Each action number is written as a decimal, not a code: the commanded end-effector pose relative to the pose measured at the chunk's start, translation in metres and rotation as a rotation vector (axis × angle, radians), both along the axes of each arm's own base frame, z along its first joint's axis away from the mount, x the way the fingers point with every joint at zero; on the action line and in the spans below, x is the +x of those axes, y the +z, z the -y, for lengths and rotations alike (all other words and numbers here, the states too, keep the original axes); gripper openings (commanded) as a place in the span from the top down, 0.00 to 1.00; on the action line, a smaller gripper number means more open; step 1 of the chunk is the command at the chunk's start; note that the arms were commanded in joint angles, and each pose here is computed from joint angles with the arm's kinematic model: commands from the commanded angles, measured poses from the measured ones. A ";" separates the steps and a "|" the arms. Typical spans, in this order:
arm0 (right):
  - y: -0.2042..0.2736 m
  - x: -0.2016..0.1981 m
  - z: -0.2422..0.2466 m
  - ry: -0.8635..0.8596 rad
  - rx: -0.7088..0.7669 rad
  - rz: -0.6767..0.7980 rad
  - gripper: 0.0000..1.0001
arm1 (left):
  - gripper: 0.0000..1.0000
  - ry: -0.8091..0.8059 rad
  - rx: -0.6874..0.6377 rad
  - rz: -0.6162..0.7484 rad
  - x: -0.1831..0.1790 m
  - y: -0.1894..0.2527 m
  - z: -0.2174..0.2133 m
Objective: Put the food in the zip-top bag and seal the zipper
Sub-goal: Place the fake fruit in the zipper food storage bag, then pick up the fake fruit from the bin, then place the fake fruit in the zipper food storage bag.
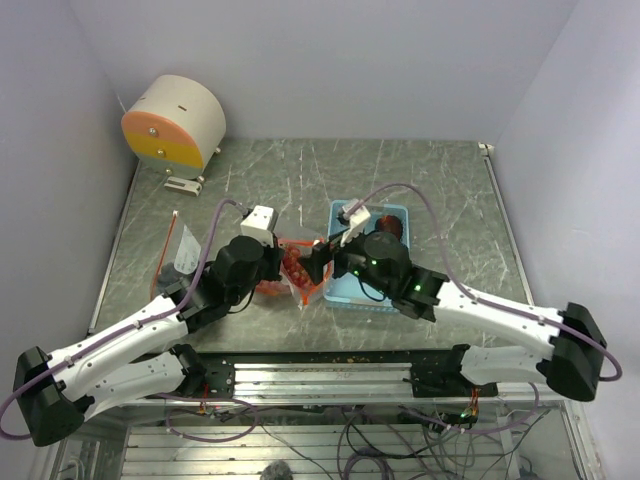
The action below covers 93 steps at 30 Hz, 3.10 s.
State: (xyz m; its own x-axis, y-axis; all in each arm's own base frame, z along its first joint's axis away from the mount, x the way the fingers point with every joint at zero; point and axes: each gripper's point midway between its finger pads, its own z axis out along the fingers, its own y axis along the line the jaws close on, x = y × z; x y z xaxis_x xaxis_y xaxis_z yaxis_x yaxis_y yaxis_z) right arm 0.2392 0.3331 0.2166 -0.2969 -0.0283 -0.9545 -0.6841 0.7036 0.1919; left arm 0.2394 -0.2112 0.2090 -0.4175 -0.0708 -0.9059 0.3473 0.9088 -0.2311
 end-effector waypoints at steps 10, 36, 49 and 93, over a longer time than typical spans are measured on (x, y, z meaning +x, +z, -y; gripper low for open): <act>-0.034 0.075 0.140 -0.689 -0.291 -0.146 0.00 | 0.93 0.002 -0.036 0.047 0.004 0.016 0.001; -0.176 0.168 0.201 -0.928 -0.731 -0.197 0.02 | 0.93 0.008 -0.014 0.056 -0.005 0.010 -0.015; -0.180 0.170 0.187 -0.878 -0.612 -0.210 0.48 | 0.93 0.008 -0.003 0.046 -0.005 0.006 -0.015; -0.035 0.016 -0.040 -0.118 0.057 -0.013 0.38 | 0.93 -0.053 -0.062 -0.011 -0.014 0.014 0.000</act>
State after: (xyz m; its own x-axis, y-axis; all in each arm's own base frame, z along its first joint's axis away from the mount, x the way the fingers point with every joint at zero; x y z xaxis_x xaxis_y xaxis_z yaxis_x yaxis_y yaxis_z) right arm 0.2297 0.3677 0.1603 -0.3979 0.0088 -0.9174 -0.6965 0.6479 0.3083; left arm 0.2281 -0.2101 0.2134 -0.4421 -0.0624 -0.8948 0.3796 0.8908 -0.2497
